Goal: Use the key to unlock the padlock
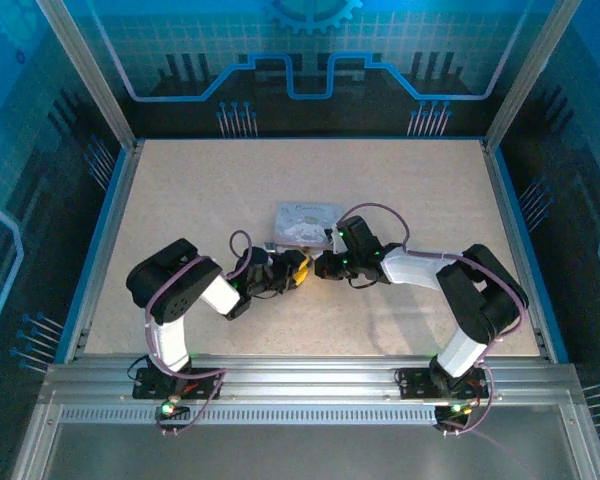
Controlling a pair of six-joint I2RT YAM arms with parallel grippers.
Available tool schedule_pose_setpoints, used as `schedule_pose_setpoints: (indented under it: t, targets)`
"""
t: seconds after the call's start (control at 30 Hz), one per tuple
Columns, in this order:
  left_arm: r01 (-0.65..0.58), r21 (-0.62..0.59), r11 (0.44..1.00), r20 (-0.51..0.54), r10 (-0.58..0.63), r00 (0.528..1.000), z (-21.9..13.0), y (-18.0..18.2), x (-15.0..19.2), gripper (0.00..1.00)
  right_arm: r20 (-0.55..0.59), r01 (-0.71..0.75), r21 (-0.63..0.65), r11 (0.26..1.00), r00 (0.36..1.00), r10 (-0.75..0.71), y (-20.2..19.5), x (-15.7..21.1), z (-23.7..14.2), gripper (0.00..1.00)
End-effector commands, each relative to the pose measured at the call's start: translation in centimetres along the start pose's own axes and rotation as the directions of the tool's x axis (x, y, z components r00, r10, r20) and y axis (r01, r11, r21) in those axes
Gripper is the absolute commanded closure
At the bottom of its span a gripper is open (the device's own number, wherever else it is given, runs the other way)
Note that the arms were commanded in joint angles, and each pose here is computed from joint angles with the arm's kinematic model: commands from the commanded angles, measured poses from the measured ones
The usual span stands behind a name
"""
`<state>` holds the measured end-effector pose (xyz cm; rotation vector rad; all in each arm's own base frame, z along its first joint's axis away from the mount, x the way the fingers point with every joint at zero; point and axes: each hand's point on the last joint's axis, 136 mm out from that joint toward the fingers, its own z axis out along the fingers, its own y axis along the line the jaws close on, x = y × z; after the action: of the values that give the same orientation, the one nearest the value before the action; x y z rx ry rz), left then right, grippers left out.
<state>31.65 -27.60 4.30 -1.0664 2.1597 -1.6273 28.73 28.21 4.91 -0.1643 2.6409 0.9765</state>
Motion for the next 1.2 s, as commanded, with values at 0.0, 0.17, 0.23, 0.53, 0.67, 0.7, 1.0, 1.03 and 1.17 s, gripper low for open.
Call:
schedule_pose_setpoints:
  t: [0.0,0.17,0.23,0.53,0.67,0.7,1.0,1.03,1.17]
  targets:
    - [0.020,0.053,0.998,0.007,-0.020,1.000,0.2,-0.6,0.0,0.61,-0.030,0.009,-0.038,0.999,0.999,-0.010,1.4,0.3,0.3,1.00]
    - [0.015,0.053,0.998,0.008,-0.016,1.000,0.3,-0.6,0.0,0.65,-0.030,0.005,-0.038,0.999,1.000,-0.006,1.5,0.2,0.4,1.00]
    - [0.008,0.053,0.999,0.011,-0.009,1.000,0.3,-0.7,0.0,0.68,-0.030,0.004,-0.039,0.999,1.000,-0.005,1.5,0.2,0.3,1.00]
    - [-0.034,0.051,0.998,0.023,0.033,0.999,0.0,-1.5,0.0,0.85,-0.010,-0.009,-0.067,0.998,1.000,0.008,2.0,-0.1,-0.4,0.99]
    - [-0.046,0.053,0.998,0.026,0.044,0.999,-0.1,-1.9,0.0,0.87,-0.001,-0.012,-0.067,0.998,1.000,0.012,1.9,-0.1,-0.8,0.92]
    - [-0.049,0.054,0.997,0.026,0.047,0.999,-0.1,-1.9,0.0,0.87,0.002,-0.014,-0.067,0.998,1.000,0.014,1.9,-0.1,-0.9,0.88]
    - [-0.073,0.053,0.996,0.029,0.072,0.997,-0.1,-2.7,0.0,0.88,0.040,0.000,-0.004,1.000,0.999,0.000,0.0,-0.2,-3.0,0.64]
    - [-0.074,0.052,0.996,0.027,0.072,0.997,-0.1,-2.7,0.0,0.89,0.043,0.005,0.004,1.000,0.999,-0.005,-0.2,-0.1,-3.3,0.63]
    - [-0.073,0.051,0.996,0.023,0.072,0.997,0.1,-2.7,0.1,0.89,0.074,0.078,0.064,0.995,0.994,-0.083,-0.8,-0.5,-4.7,0.56]
